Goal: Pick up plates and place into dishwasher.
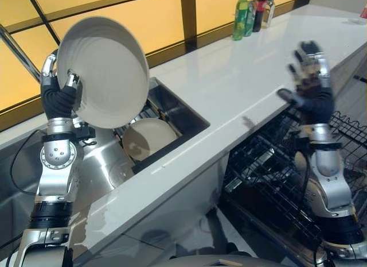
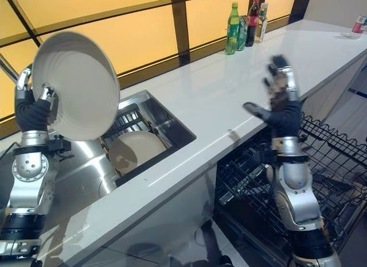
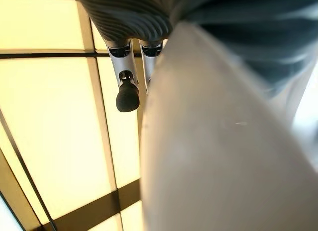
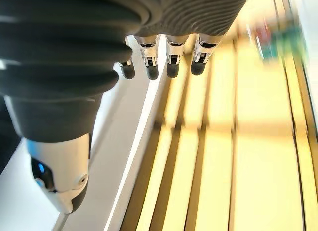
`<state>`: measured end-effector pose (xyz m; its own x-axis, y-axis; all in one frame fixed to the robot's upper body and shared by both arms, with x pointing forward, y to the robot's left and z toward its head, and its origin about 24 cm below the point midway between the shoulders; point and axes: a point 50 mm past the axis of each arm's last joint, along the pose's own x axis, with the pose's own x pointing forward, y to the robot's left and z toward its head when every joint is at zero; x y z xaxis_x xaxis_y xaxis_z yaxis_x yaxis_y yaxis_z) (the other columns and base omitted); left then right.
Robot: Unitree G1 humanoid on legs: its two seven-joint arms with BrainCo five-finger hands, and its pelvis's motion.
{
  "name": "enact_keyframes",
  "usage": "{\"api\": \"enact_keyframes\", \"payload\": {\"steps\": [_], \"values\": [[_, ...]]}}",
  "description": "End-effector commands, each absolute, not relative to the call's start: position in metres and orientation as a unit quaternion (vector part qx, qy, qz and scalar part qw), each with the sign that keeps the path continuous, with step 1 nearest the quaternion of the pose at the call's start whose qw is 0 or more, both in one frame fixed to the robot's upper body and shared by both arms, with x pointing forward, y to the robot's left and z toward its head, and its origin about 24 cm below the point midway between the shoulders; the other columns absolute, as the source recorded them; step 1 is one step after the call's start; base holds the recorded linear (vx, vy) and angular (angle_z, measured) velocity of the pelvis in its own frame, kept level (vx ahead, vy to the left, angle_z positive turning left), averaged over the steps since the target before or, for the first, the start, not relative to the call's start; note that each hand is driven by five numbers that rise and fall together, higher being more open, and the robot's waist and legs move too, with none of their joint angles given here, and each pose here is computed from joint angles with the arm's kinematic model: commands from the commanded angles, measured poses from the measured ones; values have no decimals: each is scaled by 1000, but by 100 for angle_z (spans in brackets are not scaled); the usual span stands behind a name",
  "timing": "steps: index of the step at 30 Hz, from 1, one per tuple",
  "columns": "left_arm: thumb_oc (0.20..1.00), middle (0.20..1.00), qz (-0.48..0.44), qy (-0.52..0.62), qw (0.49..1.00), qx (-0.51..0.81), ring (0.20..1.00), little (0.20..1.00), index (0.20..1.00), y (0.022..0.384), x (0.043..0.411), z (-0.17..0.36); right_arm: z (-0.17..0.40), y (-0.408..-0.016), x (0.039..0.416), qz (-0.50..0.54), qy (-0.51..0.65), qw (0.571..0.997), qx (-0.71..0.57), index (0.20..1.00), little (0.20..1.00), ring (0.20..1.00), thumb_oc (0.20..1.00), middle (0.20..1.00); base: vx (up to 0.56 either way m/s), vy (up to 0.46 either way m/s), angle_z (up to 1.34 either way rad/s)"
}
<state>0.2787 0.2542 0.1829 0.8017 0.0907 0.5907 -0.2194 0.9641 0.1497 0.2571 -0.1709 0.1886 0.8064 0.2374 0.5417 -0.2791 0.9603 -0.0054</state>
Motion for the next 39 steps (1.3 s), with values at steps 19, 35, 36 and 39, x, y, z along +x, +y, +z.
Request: {"api": "enact_keyframes", "payload": {"steps": [19,35,36,39], "values": [[200,200,-62,-449,871,191,200,200,200,144,285,222,208,-58,255,313,-193,894,255,1000,1000,1000,1000,1000,-14,-33,10],[200,200,-63,-460,860,212,200,200,200,144,281,225,185,-38,258,358,-103,913,165,1000,1000,1000,1000,1000,19,-1,3],[200,200,-61,-460,860,213,200,200,200,145,281,226,183,-39,260,353,-103,919,145,1000,1000,1000,1000,1000,32,1,0],[200,200,-52,-459,860,218,200,200,200,148,280,226,172,-46,266,337,-100,935,54,1000,1000,1000,1000,1000,0,0,0]]}}
